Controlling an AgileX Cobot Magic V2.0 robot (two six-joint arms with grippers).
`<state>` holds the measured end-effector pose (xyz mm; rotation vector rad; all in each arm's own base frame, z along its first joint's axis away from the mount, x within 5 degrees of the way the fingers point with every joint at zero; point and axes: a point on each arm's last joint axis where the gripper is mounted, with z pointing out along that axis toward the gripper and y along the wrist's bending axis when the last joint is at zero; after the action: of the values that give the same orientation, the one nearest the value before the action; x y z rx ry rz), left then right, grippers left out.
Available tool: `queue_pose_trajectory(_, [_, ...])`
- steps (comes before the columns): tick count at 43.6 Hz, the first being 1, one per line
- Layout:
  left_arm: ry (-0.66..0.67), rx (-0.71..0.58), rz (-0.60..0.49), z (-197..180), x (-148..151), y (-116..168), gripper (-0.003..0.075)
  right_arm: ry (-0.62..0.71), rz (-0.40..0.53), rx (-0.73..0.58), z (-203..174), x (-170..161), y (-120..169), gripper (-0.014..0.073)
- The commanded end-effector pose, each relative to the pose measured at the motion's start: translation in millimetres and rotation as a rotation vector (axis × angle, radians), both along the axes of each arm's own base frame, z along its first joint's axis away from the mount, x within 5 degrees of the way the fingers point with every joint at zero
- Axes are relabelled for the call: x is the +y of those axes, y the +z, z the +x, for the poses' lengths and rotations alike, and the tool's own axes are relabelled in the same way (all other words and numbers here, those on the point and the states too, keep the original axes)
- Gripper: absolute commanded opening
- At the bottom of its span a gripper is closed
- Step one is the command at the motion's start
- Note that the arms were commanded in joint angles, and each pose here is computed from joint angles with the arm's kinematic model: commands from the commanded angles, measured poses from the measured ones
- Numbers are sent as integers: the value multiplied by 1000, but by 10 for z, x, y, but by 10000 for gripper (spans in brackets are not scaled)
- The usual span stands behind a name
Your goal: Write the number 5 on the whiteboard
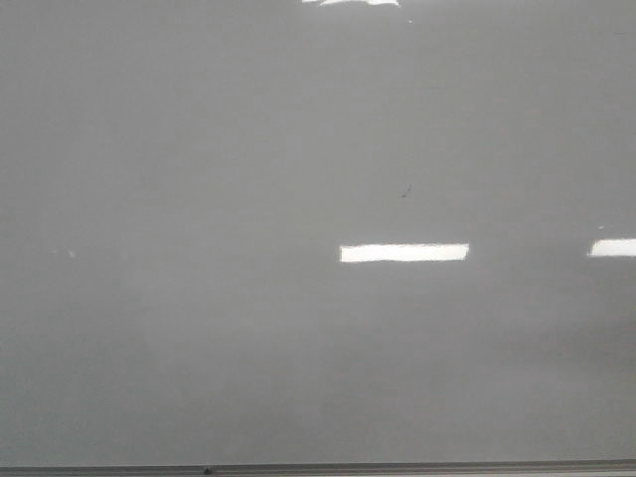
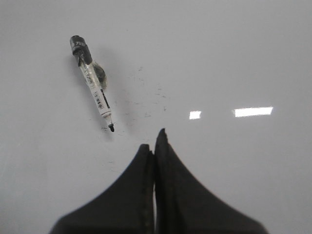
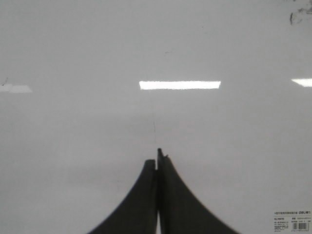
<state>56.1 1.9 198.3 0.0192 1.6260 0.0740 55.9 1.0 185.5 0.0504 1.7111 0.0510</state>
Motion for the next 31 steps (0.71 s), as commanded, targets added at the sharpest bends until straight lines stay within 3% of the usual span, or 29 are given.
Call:
queue_pose_trajectory(1, [3, -99, -12, -8, 2, 74, -20, -18, -12, -142, -12, -14, 159, -71])
queue_pose_trajectory(9, [7, -241, -18, -25, 7, 215, -20, -26, -13, -248, -32, -21, 325, -71])
queue_pose_trajectory(16, [6, -362, -20, -113, 5, 589, -20, -14, -14, -282, -148, -7, 751, -69])
queue_pose_trajectory(23, [0, -267, -12, -112, -3, 925, -20, 0, -16, -223, -185, 7, 1171, -66])
queue_pose_trajectory(31, [-2, -123, -18, 106, 3, 1071, -20, 3, -14, -138, 8, 4, 1388, -66])
